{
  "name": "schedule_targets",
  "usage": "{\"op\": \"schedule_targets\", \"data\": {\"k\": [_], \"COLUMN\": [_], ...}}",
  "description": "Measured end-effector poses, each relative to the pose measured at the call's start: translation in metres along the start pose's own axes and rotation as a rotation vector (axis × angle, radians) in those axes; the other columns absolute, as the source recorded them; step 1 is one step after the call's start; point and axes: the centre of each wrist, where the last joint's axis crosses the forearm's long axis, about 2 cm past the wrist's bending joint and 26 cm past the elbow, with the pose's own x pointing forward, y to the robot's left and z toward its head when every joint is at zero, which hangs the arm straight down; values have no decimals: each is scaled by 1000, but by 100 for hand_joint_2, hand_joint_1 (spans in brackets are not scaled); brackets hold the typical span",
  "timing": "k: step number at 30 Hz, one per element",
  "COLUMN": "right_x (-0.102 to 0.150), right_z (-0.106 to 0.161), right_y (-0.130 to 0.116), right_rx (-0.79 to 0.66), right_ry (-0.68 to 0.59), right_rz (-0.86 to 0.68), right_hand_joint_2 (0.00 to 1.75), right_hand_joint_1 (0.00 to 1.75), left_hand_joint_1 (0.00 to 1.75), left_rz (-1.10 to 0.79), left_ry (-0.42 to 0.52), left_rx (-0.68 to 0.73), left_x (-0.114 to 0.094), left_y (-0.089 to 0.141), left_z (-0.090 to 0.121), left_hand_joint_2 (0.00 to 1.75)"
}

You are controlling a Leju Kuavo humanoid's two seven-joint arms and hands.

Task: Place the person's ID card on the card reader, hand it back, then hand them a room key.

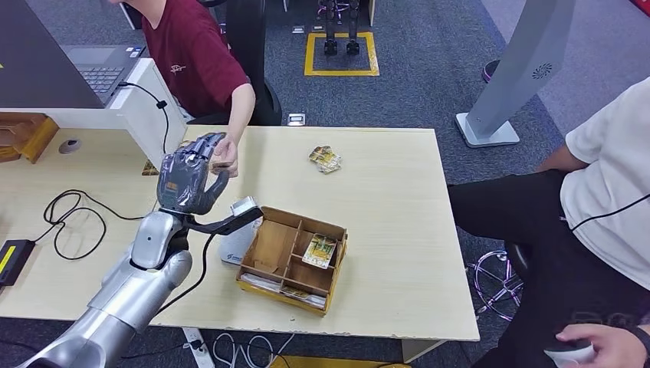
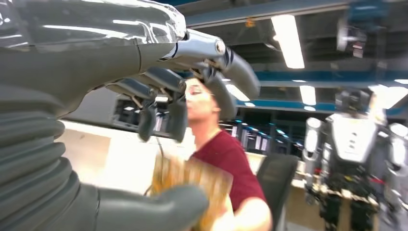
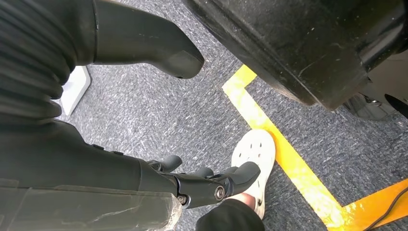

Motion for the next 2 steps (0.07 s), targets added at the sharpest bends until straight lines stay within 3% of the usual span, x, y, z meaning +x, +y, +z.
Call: {"op": "schedule_targets", "data": {"k": [2], "right_x": [0], "right_z": [0], "right_y": [0], "right_rx": [-1], "right_ry": [1], "right_rz": [-3], "right_hand_joint_2": [175], "right_hand_joint_1": [0], "left_hand_joint_1": [0], "left_rz": [9], "left_ry": [41], "left_rx": [24], "left_x": [-7], "left_y": [1], "left_z": [0], "left_hand_joint_2": [175]}}
